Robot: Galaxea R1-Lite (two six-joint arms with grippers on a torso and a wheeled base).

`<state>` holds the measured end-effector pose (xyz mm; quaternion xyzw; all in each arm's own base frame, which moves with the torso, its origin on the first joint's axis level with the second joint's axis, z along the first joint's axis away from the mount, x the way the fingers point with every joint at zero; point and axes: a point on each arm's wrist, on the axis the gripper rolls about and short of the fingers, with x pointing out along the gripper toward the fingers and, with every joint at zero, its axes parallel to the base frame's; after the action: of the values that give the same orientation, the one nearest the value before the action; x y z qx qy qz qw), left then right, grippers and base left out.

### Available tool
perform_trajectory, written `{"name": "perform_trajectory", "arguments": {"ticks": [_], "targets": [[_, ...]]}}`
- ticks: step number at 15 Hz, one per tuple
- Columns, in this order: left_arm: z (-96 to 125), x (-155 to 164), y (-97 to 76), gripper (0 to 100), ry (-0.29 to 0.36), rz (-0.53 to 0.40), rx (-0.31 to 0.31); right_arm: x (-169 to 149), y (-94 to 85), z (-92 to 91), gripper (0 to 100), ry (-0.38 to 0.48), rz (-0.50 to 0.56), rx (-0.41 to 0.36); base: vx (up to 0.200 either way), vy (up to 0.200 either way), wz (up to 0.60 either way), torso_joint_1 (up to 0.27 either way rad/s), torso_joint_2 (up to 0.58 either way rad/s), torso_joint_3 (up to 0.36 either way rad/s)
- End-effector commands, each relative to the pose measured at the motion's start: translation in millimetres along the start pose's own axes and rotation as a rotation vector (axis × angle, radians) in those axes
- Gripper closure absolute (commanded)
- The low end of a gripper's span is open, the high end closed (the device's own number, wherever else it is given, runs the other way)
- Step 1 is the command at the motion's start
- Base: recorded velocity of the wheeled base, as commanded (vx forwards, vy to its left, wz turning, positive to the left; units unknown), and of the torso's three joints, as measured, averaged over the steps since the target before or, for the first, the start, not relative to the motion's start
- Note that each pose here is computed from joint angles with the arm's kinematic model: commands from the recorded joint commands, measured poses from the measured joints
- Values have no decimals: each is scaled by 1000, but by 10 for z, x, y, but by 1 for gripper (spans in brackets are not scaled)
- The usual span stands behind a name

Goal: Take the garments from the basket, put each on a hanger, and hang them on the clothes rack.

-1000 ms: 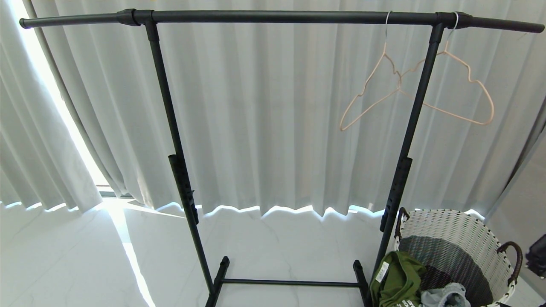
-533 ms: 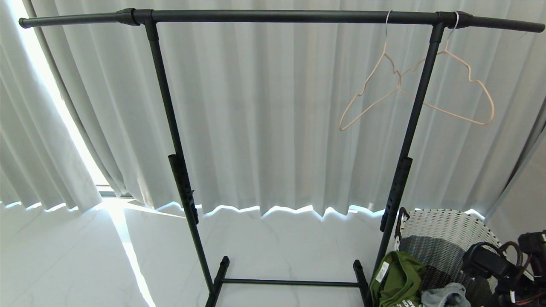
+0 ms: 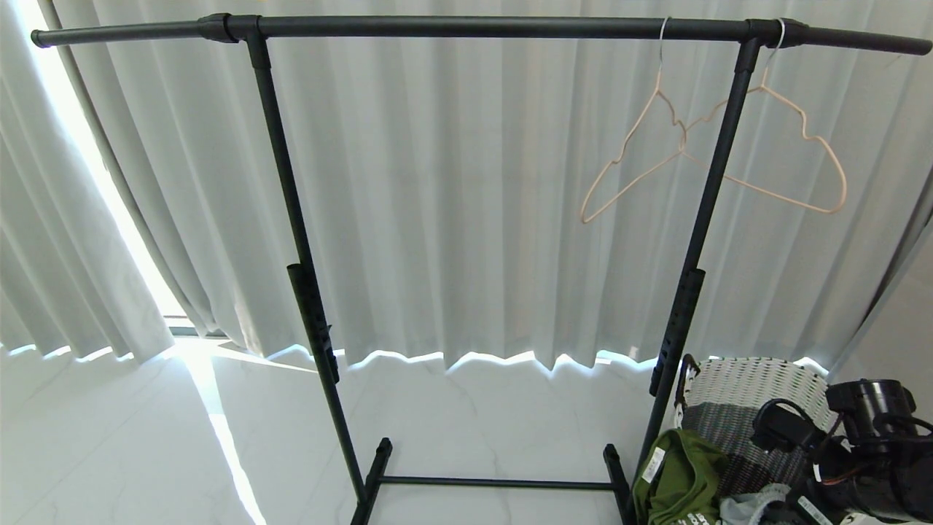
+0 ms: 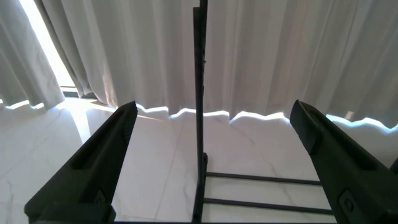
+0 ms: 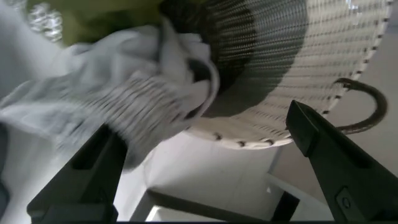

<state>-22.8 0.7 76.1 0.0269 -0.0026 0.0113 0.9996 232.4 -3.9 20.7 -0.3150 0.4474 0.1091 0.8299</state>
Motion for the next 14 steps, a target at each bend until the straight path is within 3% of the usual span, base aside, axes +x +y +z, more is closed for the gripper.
{"name": "perform_trajectory", "arguments": {"ticks": [1, 2, 3, 8, 14], "targets": [[0, 0, 0, 0, 0, 0, 0, 142, 36, -45, 0, 35, 15, 0, 0, 0, 0, 0, 0, 0], [0, 0, 0, 0, 0, 0, 0, 144, 36, -43, 0, 31, 12, 1, 0, 0, 0, 0, 0, 0], [0, 0, 0, 0, 0, 0, 0, 143, 38, -41, 100, 28, 11, 0, 0, 0, 0, 0, 0, 0], [0, 0, 0, 0, 0, 0, 0, -46, 39, -70, 100, -3, -13, 4, 0, 0, 0, 0, 0, 0], [0, 0, 0, 0, 0, 0, 0, -776, -74, -105, 100, -53, -72, 33, 0, 0, 0, 0, 0, 0]]}}
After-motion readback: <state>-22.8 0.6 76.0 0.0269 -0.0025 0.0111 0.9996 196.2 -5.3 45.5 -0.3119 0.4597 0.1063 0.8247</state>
